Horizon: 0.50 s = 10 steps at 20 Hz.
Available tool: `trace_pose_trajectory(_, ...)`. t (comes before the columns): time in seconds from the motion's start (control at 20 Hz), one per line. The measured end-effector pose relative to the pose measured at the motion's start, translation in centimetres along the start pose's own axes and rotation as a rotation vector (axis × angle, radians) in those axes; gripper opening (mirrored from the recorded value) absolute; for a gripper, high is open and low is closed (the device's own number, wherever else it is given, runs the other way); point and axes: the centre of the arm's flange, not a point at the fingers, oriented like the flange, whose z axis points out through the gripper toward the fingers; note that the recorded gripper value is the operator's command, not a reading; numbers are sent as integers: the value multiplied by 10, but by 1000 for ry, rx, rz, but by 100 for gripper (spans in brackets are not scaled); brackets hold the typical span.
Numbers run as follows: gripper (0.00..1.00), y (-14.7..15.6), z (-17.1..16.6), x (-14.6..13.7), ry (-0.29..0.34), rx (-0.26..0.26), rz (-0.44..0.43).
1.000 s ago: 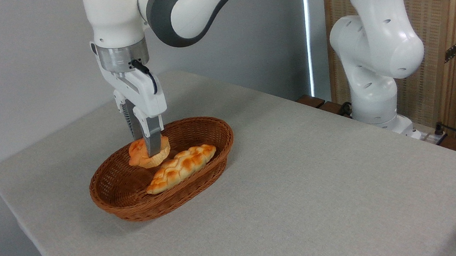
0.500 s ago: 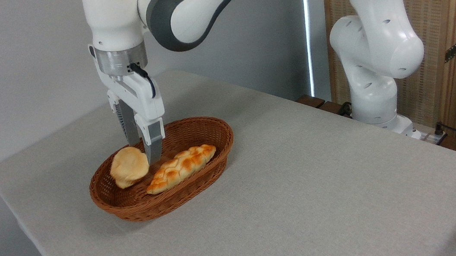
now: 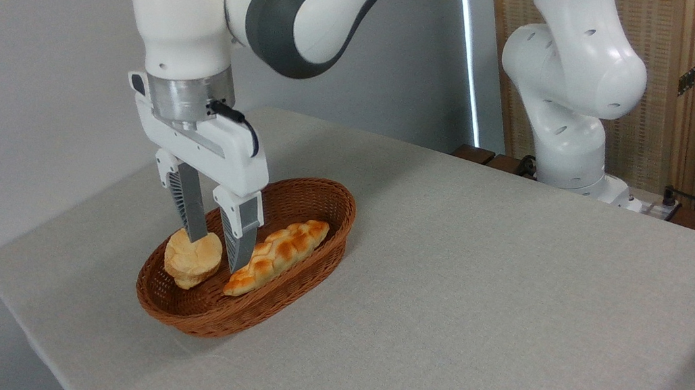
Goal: Put bread into the basket
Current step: 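Raise the open gripper up away from the basket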
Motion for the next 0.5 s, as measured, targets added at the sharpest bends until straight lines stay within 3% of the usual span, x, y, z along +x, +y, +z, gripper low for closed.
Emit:
trace_pose_trajectory(0.15, 100, -18, -16, -5, -3, 17, -21)
trace_pose_trajectory(0.3, 100, -22, -20, -4, -56, 30, -1)
trace_pose_trajectory(0.5, 100, -35, -26, -1, -121, 6, -17)
